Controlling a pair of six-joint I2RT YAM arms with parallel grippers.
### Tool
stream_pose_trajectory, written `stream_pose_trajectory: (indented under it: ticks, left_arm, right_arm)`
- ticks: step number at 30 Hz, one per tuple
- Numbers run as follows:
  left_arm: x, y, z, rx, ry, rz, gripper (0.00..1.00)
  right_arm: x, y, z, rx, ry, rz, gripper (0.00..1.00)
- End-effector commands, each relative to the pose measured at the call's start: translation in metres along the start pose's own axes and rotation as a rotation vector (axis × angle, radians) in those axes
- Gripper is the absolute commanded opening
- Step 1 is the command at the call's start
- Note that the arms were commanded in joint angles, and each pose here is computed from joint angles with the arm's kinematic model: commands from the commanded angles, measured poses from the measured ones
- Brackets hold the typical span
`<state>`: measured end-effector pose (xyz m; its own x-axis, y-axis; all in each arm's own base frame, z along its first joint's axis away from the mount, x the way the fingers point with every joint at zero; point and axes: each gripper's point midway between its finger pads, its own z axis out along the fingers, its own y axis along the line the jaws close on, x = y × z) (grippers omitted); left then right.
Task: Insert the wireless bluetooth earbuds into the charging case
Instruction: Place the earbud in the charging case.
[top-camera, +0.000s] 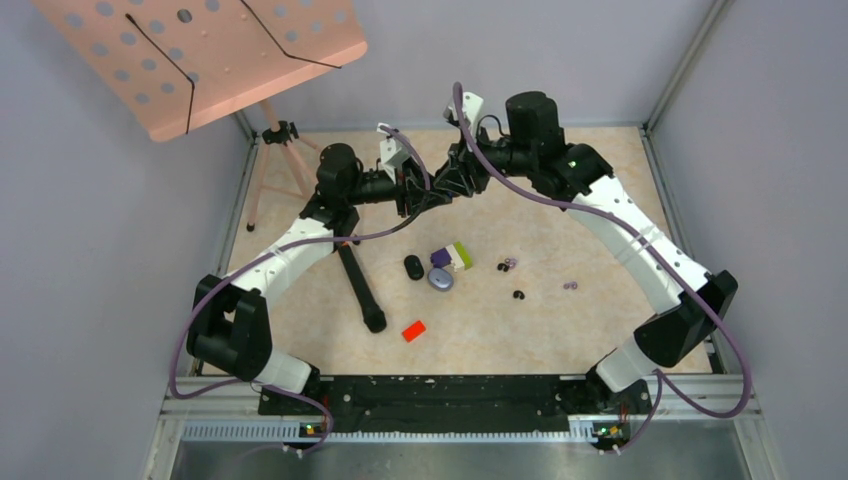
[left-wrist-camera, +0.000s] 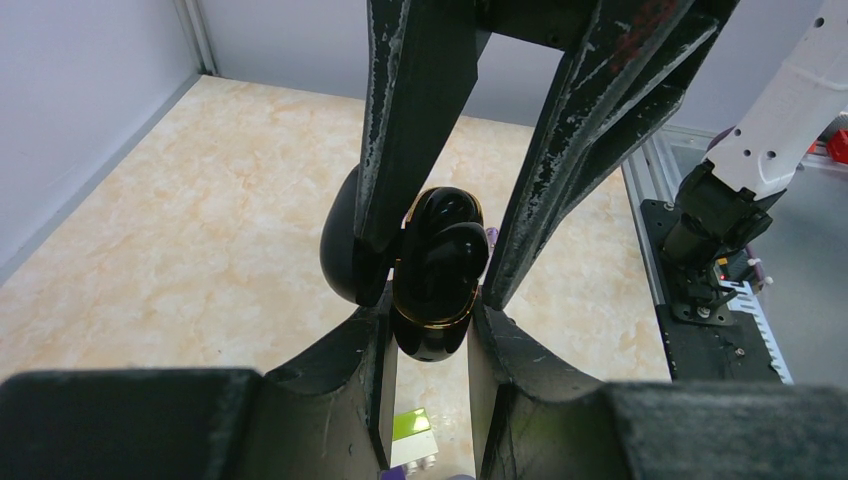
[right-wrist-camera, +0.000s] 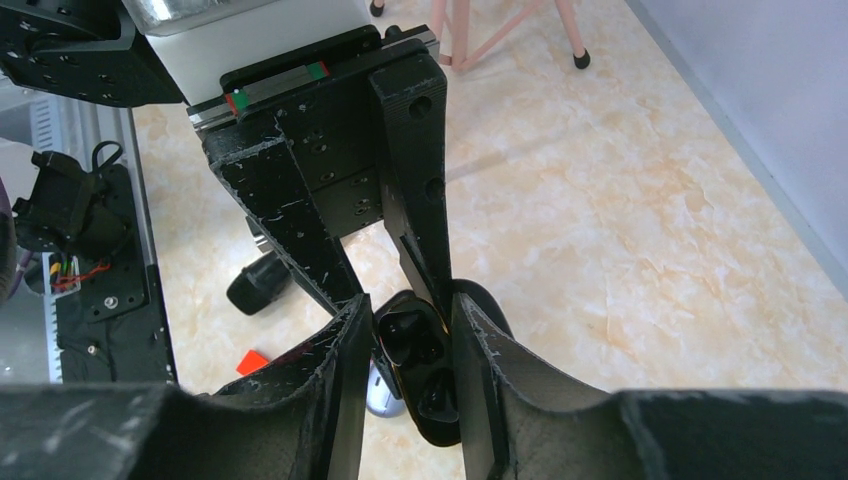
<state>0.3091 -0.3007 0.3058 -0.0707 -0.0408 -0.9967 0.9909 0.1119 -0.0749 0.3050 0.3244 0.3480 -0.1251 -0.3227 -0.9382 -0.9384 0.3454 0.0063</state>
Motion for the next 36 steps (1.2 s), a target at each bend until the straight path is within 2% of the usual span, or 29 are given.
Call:
stream_pose_trajectory:
  ticks: [1,12,17,20,23,31,36]
  left_arm:
    - [-0.023,-0.015,-0.003,0.033,-0.044,0.086,0.00]
    - [-0.024,-0.014,-0.006,0.038,-0.074,0.057,0.00]
    - [-0.024,-0.015,-0.006,0.040,-0.075,0.058,0.00]
    - [-0.023,-0.016,-0.007,0.038,-0.075,0.058,0.00]
    - [-0.022,-0.016,-0.007,0.039,-0.074,0.060,0.00]
    - [-0.022,-0.014,-0.006,0.034,-0.079,0.062,0.00]
    - [-0.018,-0.002,-0.005,-0.019,-0.068,0.020,0.00]
  right_arm:
    - [-0.038,-0.002,-0.007,0.031,-0.095,-0.046,0.35]
    - [-0.066,0.002,-0.032,0.022,-0.187,-0.036,0.43]
    - [-0.069,-0.006,-0.048,0.003,-0.223,-0.027,0.44]
    - [-0.064,-0.013,-0.051,0.019,-0.219,-0.025,0.44]
    - [-0.055,-0.012,-0.051,0.004,-0.202,-0.016,0.50]
    - [0.000,0.015,-0.027,-0.215,-0.124,0.052,0.61]
    - [-0.005,0.025,-0.033,-0.258,-0.144,0.032,0.58]
